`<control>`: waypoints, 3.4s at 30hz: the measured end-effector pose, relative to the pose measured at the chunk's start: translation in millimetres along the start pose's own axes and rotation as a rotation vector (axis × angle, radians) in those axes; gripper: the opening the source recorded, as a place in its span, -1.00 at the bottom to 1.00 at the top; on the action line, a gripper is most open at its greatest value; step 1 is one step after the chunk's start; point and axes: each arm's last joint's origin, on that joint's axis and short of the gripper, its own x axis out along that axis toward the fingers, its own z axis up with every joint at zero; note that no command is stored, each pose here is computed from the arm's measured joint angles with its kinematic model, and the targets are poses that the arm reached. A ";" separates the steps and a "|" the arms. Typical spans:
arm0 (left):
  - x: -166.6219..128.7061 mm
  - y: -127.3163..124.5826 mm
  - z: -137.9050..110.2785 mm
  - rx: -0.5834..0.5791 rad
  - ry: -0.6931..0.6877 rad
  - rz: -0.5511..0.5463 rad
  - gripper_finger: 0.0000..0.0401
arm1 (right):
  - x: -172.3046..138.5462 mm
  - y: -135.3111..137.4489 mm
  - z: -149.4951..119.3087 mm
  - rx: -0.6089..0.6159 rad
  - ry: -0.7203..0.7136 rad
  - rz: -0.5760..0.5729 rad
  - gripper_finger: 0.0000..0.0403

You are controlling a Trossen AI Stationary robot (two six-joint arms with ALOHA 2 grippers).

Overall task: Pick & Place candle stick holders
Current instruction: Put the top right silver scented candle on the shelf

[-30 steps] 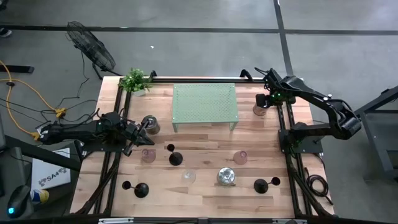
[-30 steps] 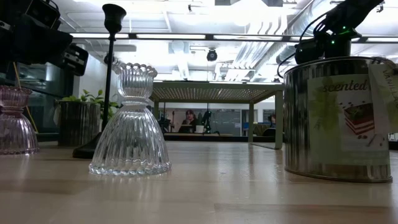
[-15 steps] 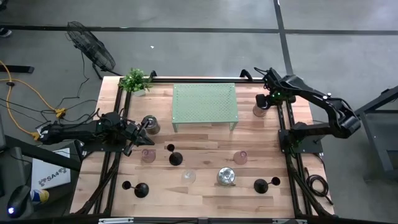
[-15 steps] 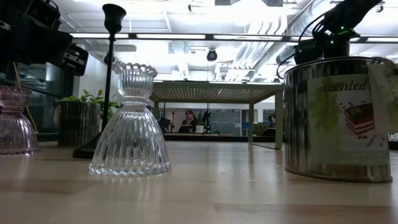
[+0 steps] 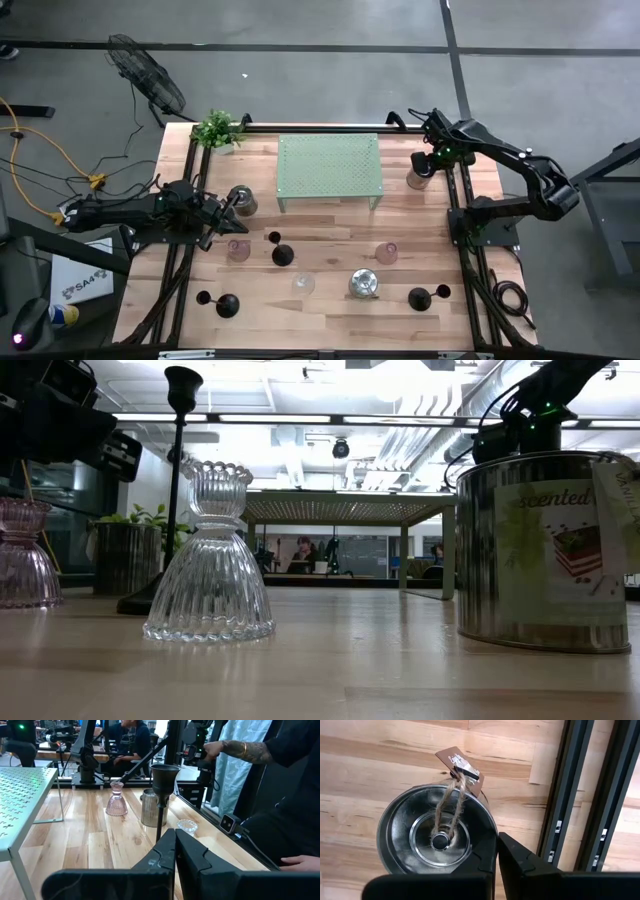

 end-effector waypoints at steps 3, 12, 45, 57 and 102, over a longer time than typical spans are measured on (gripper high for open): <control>0.0 0.0 0.0 0.000 0.000 0.000 -1.00 | -0.1 0.0 0.0 0.000 -0.001 0.000 -0.98; 0.0 0.0 0.0 0.000 0.000 0.000 -1.00 | -0.2 0.4 0.3 -0.015 0.000 0.013 -0.98; 0.0 0.0 0.0 0.000 0.000 0.000 -1.00 | -113.9 8.7 20.0 -0.096 -0.212 0.225 -0.98; 0.0 0.0 0.0 0.000 0.000 0.000 -1.00 | -151.9 52.1 39.7 -0.178 -0.286 0.355 -0.98; 0.0 0.0 0.0 0.000 0.000 0.000 -1.00 | -141.2 139.8 53.7 0.027 -0.301 0.404 -0.98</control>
